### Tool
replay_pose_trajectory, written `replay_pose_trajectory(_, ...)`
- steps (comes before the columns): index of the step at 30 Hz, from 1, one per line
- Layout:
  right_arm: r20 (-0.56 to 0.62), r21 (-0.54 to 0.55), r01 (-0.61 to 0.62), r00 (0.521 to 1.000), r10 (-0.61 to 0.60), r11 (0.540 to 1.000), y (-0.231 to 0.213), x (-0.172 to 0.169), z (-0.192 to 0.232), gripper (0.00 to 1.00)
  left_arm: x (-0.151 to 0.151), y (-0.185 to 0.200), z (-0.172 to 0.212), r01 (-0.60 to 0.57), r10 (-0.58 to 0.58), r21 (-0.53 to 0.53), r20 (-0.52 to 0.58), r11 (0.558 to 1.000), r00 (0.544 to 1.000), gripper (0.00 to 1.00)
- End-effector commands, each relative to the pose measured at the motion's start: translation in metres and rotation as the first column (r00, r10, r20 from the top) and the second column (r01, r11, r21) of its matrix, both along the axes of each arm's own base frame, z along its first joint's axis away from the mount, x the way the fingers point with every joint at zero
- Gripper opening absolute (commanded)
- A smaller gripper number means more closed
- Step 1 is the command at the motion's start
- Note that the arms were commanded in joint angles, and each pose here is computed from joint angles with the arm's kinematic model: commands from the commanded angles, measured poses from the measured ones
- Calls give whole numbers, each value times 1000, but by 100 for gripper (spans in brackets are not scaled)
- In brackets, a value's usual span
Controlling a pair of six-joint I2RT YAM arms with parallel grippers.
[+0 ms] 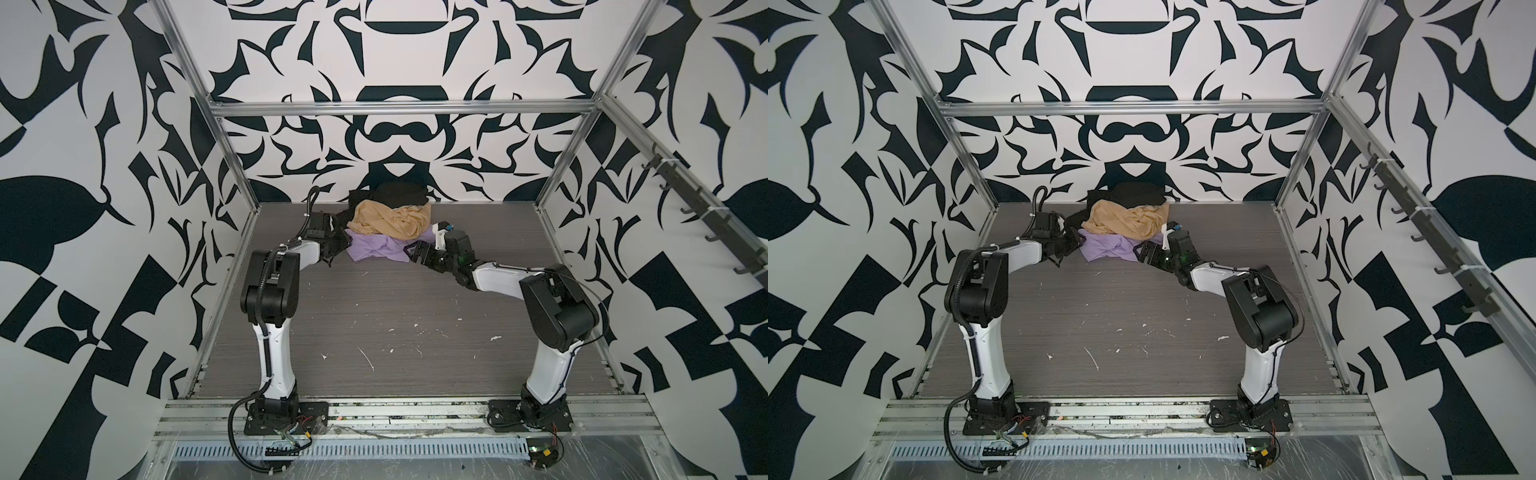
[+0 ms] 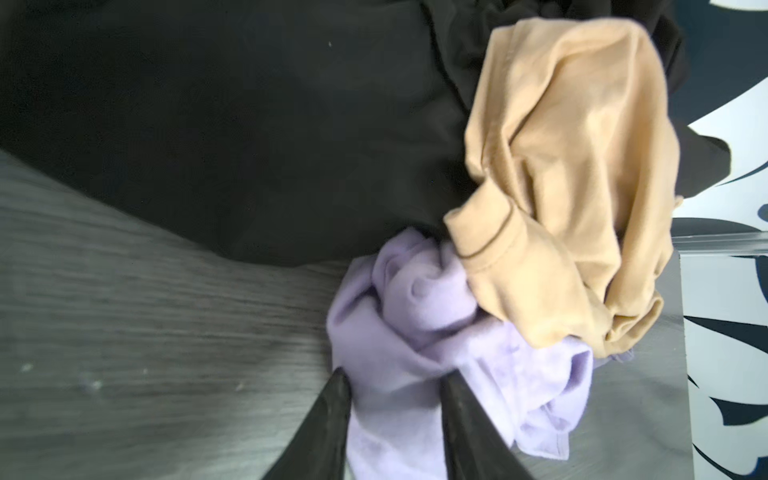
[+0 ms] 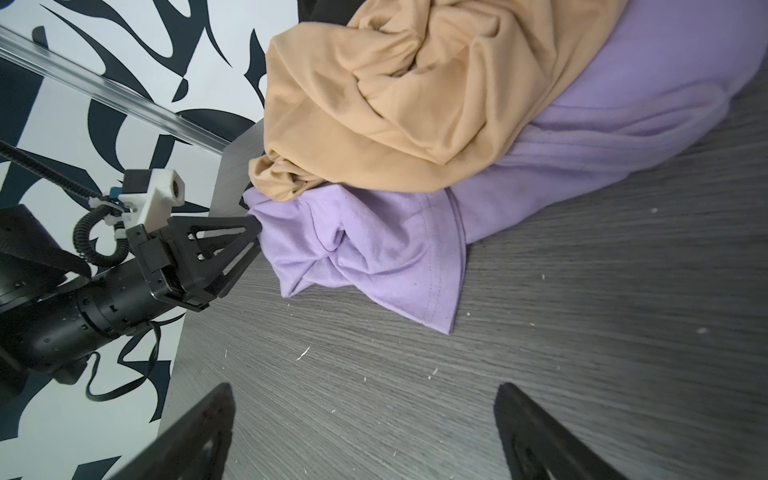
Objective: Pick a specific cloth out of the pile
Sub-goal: 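Close the left gripper on the lavender shirt while the right gripper approaches it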
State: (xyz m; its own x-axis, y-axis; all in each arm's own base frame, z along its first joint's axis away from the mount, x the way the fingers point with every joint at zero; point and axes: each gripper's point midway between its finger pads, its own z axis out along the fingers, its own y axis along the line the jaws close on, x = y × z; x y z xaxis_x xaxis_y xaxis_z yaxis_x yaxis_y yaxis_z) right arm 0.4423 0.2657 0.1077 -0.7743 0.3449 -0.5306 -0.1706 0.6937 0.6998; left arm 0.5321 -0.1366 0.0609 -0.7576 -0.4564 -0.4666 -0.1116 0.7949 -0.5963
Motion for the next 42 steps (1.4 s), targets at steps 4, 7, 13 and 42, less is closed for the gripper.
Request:
replay_pose_trajectory(4, 58, 35, -15, 998, 13, 999, 11, 7, 24, 99, 8, 0, 12, -11, 11, 8, 34, 1000, 999, 27)
replay_pose_trajectory(7, 58, 37, -14, 998, 12, 999, 12, 6, 25, 99, 7, -1, 19, -6, 6, 4, 44, 1000, 999, 21)
replay_pose_trajectory(13, 62, 35, -11, 998, 9, 999, 12, 4, 28, 99, 5, -2, 28, -2, 3, -12, 57, 1000, 998, 10)
replay_pose_trajectory(42, 130, 26, -7, 992, 3, 1000, 10, -1, 62, 99, -2, -32, 133, 83, -52, -151, 202, 985, 978, 1)
